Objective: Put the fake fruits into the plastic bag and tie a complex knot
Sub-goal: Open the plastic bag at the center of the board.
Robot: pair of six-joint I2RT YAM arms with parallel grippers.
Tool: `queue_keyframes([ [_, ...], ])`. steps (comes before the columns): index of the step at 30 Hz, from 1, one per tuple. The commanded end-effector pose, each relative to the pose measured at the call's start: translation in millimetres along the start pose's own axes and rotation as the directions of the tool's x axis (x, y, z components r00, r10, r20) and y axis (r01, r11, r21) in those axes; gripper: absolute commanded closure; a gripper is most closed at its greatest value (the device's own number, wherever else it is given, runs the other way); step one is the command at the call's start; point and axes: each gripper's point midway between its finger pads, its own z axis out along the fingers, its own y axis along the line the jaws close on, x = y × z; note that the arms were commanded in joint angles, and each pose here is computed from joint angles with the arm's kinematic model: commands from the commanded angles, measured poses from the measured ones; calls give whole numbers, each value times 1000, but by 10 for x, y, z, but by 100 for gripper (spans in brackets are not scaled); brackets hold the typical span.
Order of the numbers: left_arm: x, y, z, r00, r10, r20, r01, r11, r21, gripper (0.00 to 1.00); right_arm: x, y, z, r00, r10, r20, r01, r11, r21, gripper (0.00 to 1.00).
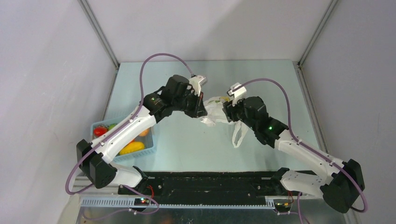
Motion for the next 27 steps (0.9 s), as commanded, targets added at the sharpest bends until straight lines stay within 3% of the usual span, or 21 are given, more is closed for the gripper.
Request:
queue_keyframes([
  [1, -167, -78, -61, 997, 71, 27, -71, 997, 34, 100, -280, -41, 17, 997, -7, 71, 7, 1000, -2, 61],
  [4, -186, -74, -65, 995, 95, 26, -95, 995, 33, 100, -281, -52, 8, 997, 11, 71, -11, 1000, 4, 84],
  [5, -209, -74, -69, 995, 99, 33, -100, 995, 29, 97, -283, -55, 4, 997, 17, 71, -17, 1000, 6, 93],
  [7, -260, -61, -97, 993, 108, 51, -109, 994, 11, 88, -287, -74, -6, 996, 49, 73, -51, 998, 25, 100],
  [9, -344, -6, -152, 989, 116, 86, -113, 993, -37, 63, -284, -90, -18, 992, 99, 73, -103, 994, 46, 100],
  [10, -393, 5, -181, 987, 119, 110, -114, 992, -53, 44, -273, -88, -27, 988, 139, 71, -143, 988, 54, 100],
  [12, -513, 56, -279, 975, 133, 176, -115, 988, -106, 22, -255, -114, -40, 977, 204, 64, -209, 974, 85, 100],
  [15, -612, 44, -436, 951, 149, 271, -117, 984, -131, 3, -267, -179, -67, 959, 274, 66, -281, 948, 151, 100],
  [22, -522, -86, -421, 911, 145, 387, -79, 980, -182, 1, -292, -298, -143, 902, 416, 116, -431, 857, 281, 100],
  [27, -378, -173, -296, 881, -42, 472, 116, 985, -128, 1, -378, -330, -178, 864, 476, 167, -504, 805, 313, 100],
])
